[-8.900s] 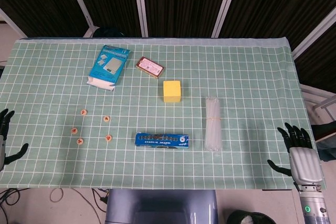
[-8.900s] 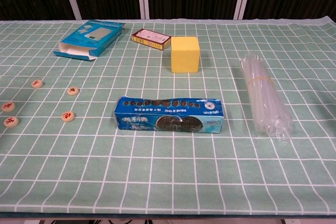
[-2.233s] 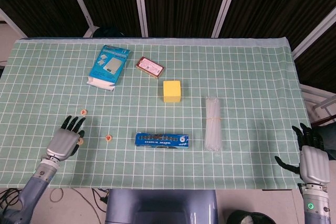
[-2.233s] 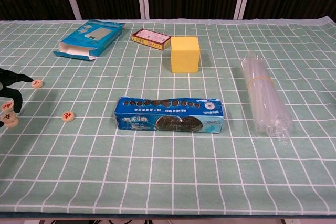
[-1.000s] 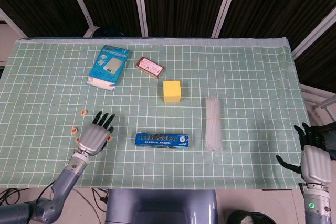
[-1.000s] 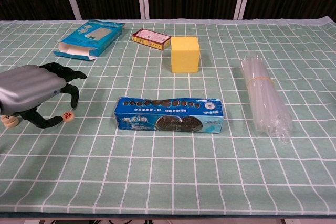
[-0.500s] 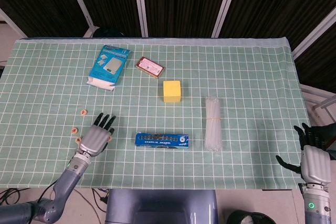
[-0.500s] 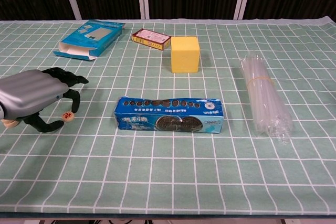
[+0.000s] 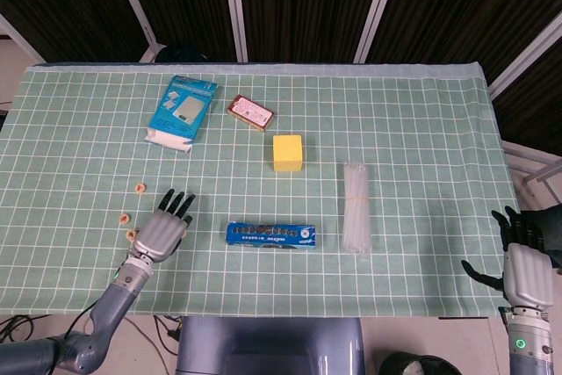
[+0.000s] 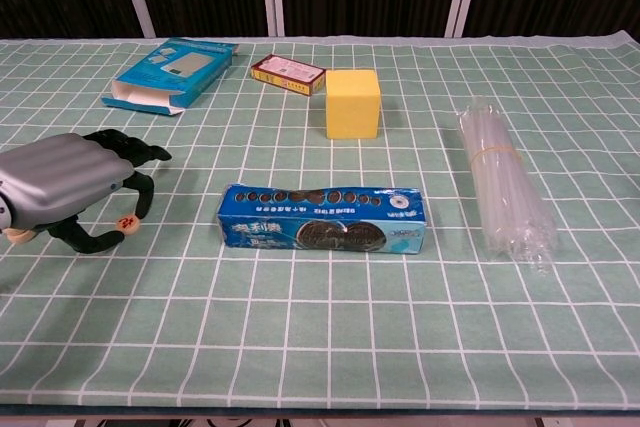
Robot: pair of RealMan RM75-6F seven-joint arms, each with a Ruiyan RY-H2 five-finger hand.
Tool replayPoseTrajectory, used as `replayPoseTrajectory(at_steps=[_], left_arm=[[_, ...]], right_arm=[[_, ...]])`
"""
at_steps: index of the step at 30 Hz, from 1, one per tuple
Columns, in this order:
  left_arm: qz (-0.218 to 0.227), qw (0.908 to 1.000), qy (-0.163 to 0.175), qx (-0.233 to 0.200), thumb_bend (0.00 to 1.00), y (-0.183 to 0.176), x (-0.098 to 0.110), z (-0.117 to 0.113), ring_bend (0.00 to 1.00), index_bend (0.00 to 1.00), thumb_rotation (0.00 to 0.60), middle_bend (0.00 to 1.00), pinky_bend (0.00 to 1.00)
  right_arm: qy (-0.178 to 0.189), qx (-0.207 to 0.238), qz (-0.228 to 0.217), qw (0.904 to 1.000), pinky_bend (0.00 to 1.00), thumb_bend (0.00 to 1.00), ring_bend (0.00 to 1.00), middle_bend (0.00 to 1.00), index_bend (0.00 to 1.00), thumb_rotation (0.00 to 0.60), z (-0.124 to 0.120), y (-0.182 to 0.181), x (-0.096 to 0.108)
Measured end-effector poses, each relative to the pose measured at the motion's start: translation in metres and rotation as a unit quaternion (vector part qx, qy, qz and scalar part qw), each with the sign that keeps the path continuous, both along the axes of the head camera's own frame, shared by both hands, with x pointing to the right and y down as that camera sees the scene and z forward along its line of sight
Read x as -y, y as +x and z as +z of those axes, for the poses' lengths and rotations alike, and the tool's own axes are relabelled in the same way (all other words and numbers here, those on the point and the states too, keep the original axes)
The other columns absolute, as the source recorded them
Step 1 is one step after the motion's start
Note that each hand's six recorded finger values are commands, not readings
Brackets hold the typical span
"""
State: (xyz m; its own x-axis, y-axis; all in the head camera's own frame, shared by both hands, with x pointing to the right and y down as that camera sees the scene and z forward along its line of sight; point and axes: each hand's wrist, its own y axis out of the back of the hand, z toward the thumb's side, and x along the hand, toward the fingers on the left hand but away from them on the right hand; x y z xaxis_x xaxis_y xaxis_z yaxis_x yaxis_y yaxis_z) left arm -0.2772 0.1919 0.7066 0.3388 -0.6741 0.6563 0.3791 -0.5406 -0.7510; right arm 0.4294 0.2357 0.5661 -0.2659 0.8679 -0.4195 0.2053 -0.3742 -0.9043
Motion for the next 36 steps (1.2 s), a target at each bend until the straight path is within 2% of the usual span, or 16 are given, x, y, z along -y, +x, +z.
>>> replayPoseTrajectory(at_steps=[7,13,23,36], left_arm=[[-0.004,1.0,0.004,-0.001,0.35,-0.004,0.002,-0.004,0.0,0.48,0.6,0.05,0.0],[-0.013,0.9998,0.017,-0.006,0.35,-0.012,0.007,-0.017,0.0,0.48,0.6,0.05,0.0],[-0.042,0.9989,0.02,0.007,0.35,-0.06,0.003,-0.037,0.0,0.48,0.6,0.05,0.0],[-0.069,0.9971,0.011,0.03,0.35,-0.112,-0.007,-0.031,0.0,0.47,0.6,0.05,0.0]], right_arm=[[0.001,0.001,0.001,1.0,0.0,0.27,0.02,0.06,0.12,0.6,0.0,0.0,0.0],[0.001,0.001,0.001,1.0,0.0,0.27,0.02,0.06,0.12,0.6,0.0,0.0,0.0],[0.001,0.001,0.0,1.0,0.0,0.27,0.02,0.06,0.12,0.6,0.0,-0.001,-0.001],[0.0,-0.001,0.001,1.0,0.0,0.27,0.02,0.06,0.12,0.6,0.0,-0.001,-0.001]])
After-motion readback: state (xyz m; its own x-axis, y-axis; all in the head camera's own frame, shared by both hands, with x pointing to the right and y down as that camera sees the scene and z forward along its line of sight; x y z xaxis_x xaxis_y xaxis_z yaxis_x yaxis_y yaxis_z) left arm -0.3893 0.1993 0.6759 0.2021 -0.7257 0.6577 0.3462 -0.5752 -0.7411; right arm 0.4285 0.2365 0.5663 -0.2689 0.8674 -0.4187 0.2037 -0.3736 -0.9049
